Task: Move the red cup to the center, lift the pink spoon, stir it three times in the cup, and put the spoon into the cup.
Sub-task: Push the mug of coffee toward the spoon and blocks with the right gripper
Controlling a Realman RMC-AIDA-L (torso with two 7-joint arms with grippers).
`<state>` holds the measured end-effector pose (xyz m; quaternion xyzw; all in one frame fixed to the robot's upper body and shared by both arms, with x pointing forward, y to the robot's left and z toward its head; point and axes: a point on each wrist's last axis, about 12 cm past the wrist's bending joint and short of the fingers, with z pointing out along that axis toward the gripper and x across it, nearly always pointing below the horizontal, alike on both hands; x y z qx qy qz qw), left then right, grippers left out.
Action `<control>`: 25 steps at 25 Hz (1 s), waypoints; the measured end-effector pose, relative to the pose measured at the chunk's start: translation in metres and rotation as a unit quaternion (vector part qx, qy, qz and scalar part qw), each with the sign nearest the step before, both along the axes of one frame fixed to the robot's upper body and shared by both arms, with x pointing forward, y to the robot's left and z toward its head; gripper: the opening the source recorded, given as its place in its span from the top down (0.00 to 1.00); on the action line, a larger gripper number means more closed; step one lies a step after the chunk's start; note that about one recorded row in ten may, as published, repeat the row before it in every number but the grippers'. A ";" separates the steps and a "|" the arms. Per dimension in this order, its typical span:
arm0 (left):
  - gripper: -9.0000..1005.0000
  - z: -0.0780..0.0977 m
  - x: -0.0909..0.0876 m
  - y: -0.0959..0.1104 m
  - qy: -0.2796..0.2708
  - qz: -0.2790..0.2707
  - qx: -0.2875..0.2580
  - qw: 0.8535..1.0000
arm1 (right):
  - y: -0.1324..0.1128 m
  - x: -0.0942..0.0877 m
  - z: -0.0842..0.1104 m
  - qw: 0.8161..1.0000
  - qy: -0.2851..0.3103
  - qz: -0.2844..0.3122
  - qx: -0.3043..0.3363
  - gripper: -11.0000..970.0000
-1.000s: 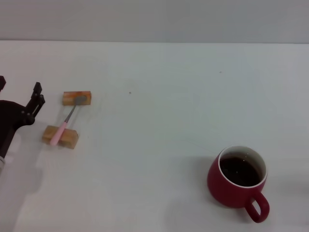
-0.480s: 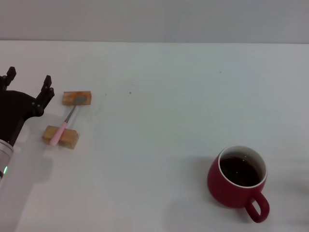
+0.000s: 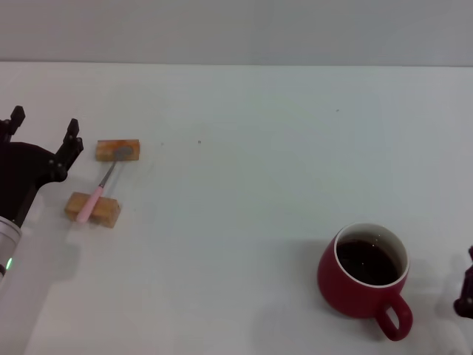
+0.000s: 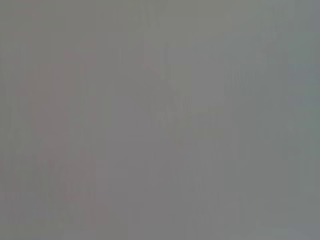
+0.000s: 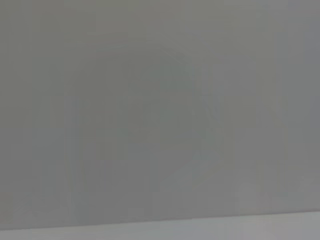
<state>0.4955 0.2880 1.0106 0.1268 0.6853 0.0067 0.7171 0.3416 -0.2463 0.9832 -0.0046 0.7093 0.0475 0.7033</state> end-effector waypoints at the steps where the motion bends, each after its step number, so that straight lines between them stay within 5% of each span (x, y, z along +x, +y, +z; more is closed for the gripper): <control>1: 0.17 0.000 0.000 0.000 0.000 0.000 -0.001 1.000 | 0.002 0.000 0.000 1.000 0.001 0.004 0.003 0.99; 10: 0.17 0.002 0.002 0.001 -0.003 0.003 -0.001 1.000 | 0.006 -0.013 -0.003 1.000 0.019 0.001 0.013 0.99; 25: 0.17 0.003 0.003 0.000 -0.007 0.002 0.001 1.000 | 0.012 -0.003 -0.006 0.999 0.036 0.021 0.015 0.99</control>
